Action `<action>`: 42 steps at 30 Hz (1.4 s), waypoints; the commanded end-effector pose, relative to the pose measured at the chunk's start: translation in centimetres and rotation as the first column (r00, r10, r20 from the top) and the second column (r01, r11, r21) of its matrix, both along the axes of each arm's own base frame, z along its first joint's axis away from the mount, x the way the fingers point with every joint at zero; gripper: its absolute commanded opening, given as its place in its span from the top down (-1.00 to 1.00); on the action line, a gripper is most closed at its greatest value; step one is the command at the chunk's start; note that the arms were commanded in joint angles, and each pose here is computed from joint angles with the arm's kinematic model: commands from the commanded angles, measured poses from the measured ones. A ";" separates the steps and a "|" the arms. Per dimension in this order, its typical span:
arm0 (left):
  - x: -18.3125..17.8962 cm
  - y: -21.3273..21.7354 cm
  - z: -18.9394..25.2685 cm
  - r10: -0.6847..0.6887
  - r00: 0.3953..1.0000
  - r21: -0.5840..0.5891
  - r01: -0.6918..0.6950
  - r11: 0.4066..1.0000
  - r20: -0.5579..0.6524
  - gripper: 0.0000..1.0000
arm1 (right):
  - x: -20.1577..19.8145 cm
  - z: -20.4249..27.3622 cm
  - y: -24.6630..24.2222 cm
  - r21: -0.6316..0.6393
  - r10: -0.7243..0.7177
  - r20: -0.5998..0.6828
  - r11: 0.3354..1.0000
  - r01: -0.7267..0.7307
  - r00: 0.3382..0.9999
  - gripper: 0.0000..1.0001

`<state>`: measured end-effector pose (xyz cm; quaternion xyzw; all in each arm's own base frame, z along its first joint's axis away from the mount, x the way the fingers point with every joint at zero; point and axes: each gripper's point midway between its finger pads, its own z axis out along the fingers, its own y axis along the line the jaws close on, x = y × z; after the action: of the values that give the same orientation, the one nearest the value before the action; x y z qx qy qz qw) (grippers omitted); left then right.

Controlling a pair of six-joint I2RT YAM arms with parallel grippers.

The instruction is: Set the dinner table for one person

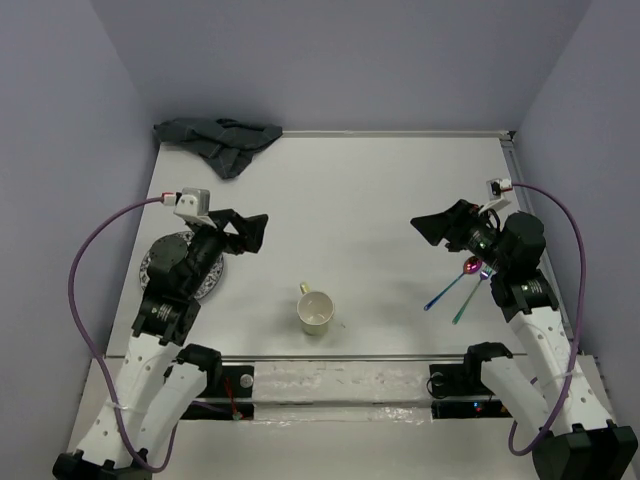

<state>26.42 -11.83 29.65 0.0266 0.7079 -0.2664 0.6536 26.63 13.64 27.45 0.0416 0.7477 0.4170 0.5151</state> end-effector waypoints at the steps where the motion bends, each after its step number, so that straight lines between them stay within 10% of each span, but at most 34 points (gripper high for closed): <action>1: 1.6 1.0 0.9 0.061 0.998 0.021 -0.061 0.998 0.007 -0.98 | -0.1 2.6 0.3 0.025 0.024 0.089 0.999 -0.026 0.996 -0.70; 14: 10.7 5.0 -4.1 0.405 0.887 0.215 -0.360 0.908 -0.224 -0.98 | 1.1 1.8 1.9 0.109 0.113 0.087 0.986 -0.122 0.990 -0.53; 30: 13.6 6.1 -2.9 0.479 0.865 0.199 -0.447 0.872 -0.153 -0.98 | 0.7 1.3 1.7 0.053 0.116 0.116 0.991 -0.123 0.986 -0.53; 42: 24.1 7.5 -13.6 0.645 0.702 0.586 -0.397 0.706 -0.302 -0.64 | 0.5 1.1 1.7 0.043 0.125 0.116 0.990 -0.131 0.985 -0.51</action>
<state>48.02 -6.09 17.62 -0.0959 0.8548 0.0521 0.5073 27.39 15.36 27.50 0.0085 0.7219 0.4692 0.5085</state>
